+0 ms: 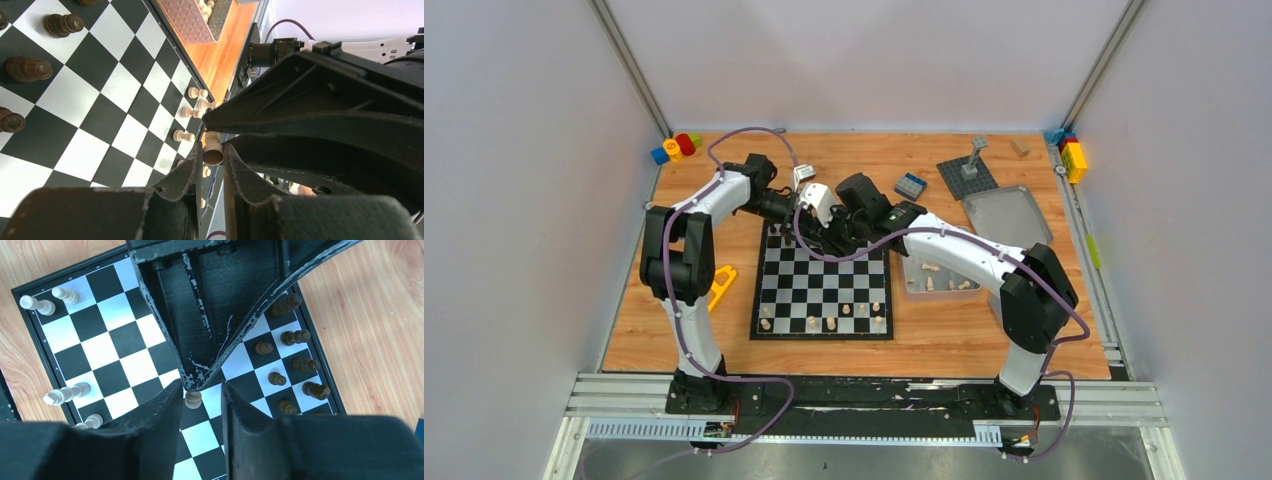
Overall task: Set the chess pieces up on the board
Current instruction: Place the chess piece on the chessboard.
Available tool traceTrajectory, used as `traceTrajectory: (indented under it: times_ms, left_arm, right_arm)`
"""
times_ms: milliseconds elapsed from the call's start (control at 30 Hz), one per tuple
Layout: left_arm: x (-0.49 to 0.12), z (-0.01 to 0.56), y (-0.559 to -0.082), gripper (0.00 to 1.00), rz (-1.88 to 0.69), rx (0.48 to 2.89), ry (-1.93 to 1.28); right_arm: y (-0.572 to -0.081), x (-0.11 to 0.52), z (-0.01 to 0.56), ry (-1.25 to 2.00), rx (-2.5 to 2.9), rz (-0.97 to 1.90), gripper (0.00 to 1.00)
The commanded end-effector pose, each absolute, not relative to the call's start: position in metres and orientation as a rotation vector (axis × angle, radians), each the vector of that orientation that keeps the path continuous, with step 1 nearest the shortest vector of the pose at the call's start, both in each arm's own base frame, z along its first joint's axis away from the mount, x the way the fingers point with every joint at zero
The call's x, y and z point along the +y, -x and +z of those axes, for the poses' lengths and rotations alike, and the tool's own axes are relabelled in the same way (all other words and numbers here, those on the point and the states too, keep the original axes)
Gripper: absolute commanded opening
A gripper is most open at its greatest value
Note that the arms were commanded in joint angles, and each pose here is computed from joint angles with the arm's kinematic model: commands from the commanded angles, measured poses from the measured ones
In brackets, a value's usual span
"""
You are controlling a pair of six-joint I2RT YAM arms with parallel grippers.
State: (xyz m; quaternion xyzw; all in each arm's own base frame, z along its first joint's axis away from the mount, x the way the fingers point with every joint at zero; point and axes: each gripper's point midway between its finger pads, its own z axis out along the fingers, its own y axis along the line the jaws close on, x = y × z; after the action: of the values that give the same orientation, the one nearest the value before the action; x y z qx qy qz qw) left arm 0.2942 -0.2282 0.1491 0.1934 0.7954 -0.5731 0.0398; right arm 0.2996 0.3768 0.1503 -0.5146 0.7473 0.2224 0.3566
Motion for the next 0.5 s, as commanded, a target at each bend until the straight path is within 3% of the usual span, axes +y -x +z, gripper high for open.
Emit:
traceTrajectory:
  times_ms: [0,167,467]
  left_arm:
    - [-0.231,0.155,-0.286,0.0,-1.774,2.429,-0.619]
    - [-0.229,0.165,-0.287,0.0,-1.758,2.393,-0.647]
    - [-0.231,0.199,-0.3,0.0,-1.718,2.216,-0.759]
  right_arm:
    - [-0.322,0.388,0.191,1.235,1.818,0.559,0.38]
    - [-0.317,0.372,0.2,1.218,1.824,0.63,0.44]
    - [-0.324,0.311,0.27,1.03,1.798,1.042,0.44]
